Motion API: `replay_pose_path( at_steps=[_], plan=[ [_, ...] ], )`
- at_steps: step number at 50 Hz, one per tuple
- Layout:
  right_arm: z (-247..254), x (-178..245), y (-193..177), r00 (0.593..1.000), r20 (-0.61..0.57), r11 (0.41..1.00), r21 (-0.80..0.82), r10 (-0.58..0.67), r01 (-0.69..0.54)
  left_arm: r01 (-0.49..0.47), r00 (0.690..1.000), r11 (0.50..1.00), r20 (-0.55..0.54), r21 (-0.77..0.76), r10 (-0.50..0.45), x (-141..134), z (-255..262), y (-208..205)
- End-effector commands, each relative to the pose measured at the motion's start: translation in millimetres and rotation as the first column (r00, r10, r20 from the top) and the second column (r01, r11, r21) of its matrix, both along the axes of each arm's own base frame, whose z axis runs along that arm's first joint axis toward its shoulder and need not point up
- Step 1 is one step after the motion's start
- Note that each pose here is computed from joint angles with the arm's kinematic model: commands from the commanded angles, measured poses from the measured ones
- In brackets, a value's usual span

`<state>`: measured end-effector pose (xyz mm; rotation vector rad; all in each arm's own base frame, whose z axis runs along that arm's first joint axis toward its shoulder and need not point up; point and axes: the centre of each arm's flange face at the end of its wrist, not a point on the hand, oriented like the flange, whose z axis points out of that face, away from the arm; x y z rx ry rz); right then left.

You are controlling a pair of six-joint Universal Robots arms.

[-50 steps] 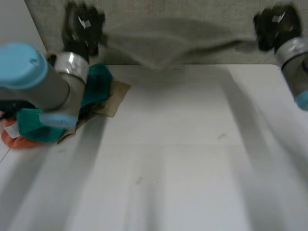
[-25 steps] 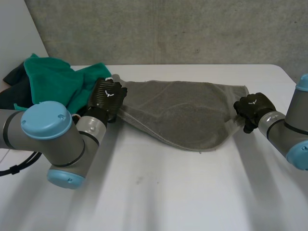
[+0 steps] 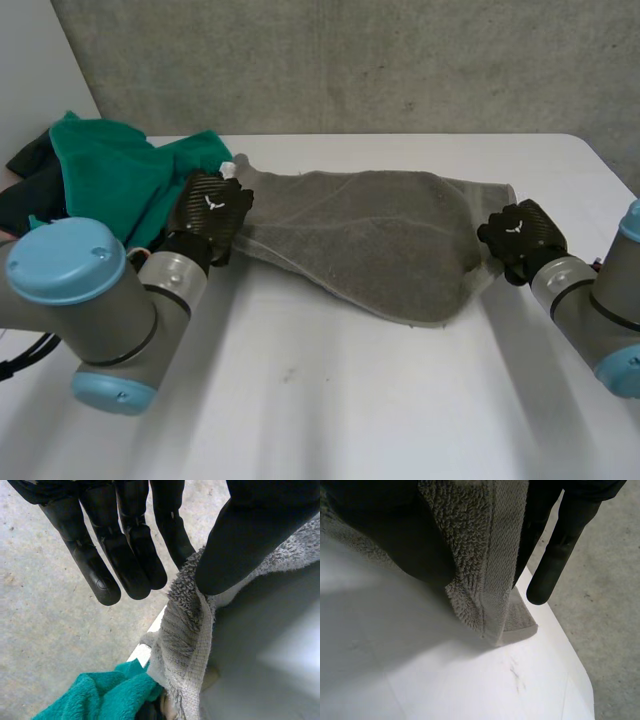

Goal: Fold the laundry.

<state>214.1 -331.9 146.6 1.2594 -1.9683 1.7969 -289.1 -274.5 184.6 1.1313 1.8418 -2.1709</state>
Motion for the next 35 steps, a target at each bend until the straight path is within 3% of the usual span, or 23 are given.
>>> replay_pose_path(
  at_steps=[1,4,8,9,12,20,24,35],
  plan=[
    [47.1,-33.2,19.5,0.997,-0.037,0.997,0.033,-0.075,0.076,0.004,0.999,0.995,0.054,0.095,-0.009,21.0,13.2,46.9],
    [49.3,-60.1,35.1,0.987,-0.108,0.970,0.202,-0.116,0.136,-0.001,0.993,0.984,0.117,0.180,-0.020,33.2,10.0,71.4],
    [41.6,-83.7,59.0,0.972,-0.219,0.895,0.412,-0.086,0.173,-0.024,0.955,0.924,0.281,0.381,-0.091,56.7,-4.8,121.2],
    [40.9,-87.1,62.6,0.968,-0.240,0.881,0.439,-0.074,0.176,-0.035,0.933,0.890,0.334,0.455,-0.134,63.5,-9.0,138.5],
    [38.5,-89.2,68.4,0.963,-0.267,0.869,0.468,-0.033,0.159,0.003,0.907,0.858,0.359,0.513,-0.218,60.4,-8.0,158.5],
    [39.8,-87.4,38.9,0.979,-0.148,0.920,0.347,-0.142,0.185,0.082,0.950,0.958,0.270,0.275,-0.159,19.0,4.9,102.2],
    [27.5,-85.8,19.4,0.980,-0.095,0.918,0.343,-0.176,0.198,0.090,0.965,0.980,0.229,0.179,-0.130,-4.0,-0.3,65.6],
    [15.6,-64.7,-25.8,0.979,-0.066,0.941,0.271,-0.194,0.205,0.092,0.950,0.991,0.289,0.099,-0.118,-46.9,-45.8,-9.5]
  ],
)
